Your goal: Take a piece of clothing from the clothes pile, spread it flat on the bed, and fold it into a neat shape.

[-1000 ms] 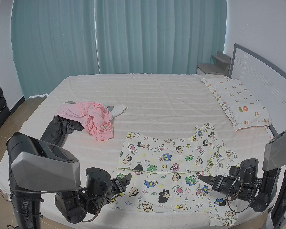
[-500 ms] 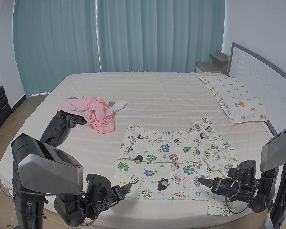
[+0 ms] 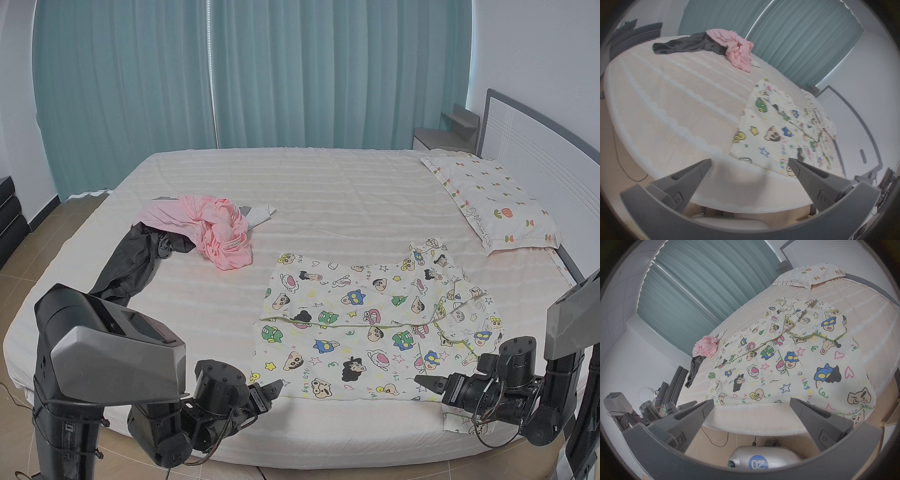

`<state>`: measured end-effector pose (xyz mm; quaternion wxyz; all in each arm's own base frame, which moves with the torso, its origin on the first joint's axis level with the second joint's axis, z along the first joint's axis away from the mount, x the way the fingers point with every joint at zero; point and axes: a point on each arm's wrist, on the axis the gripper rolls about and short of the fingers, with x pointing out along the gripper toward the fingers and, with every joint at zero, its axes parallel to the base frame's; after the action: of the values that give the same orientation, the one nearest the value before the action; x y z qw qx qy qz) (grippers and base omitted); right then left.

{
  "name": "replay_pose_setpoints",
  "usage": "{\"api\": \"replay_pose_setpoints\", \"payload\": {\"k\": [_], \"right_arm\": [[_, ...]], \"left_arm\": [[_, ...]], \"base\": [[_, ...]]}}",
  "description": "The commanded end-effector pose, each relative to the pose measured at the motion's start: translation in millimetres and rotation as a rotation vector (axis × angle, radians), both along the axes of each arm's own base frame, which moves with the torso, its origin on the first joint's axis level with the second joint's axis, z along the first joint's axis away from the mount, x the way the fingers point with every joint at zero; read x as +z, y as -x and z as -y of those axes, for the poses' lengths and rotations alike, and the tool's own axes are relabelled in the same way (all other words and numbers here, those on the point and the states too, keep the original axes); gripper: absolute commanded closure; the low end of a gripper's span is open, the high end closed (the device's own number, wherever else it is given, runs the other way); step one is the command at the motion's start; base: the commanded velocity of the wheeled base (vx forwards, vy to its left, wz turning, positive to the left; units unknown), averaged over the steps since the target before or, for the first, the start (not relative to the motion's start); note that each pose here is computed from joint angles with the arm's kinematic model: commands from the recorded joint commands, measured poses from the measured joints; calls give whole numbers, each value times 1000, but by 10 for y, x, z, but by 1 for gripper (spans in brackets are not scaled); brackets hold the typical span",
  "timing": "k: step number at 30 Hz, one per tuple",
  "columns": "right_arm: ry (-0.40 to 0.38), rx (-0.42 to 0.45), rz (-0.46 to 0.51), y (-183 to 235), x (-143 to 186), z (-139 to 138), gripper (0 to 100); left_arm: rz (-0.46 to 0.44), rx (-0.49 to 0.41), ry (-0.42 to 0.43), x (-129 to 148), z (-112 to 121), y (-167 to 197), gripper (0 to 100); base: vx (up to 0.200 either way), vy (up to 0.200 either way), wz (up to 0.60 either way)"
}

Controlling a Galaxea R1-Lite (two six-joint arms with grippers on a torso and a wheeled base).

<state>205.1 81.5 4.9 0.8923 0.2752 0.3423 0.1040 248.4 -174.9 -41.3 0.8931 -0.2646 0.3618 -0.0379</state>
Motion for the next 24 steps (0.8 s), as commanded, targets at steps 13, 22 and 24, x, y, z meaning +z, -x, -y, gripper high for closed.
{"api": "replay_pose_setpoints", "payload": {"k": [13, 22, 24], "right_arm": [[0, 0, 0, 30, 5, 10, 0], [1, 0, -1, 30, 1, 10, 0], [1, 0, -1, 30, 1, 10, 0]], "left_arm": [[-49, 6, -82, -142, 234, -400, 0], [-21, -5, -158, -214, 318, -479, 0], [-35, -8, -168, -215, 328, -484, 100]], "base": [[0, 0, 0], [0, 0, 0], [0, 0, 0]]}}
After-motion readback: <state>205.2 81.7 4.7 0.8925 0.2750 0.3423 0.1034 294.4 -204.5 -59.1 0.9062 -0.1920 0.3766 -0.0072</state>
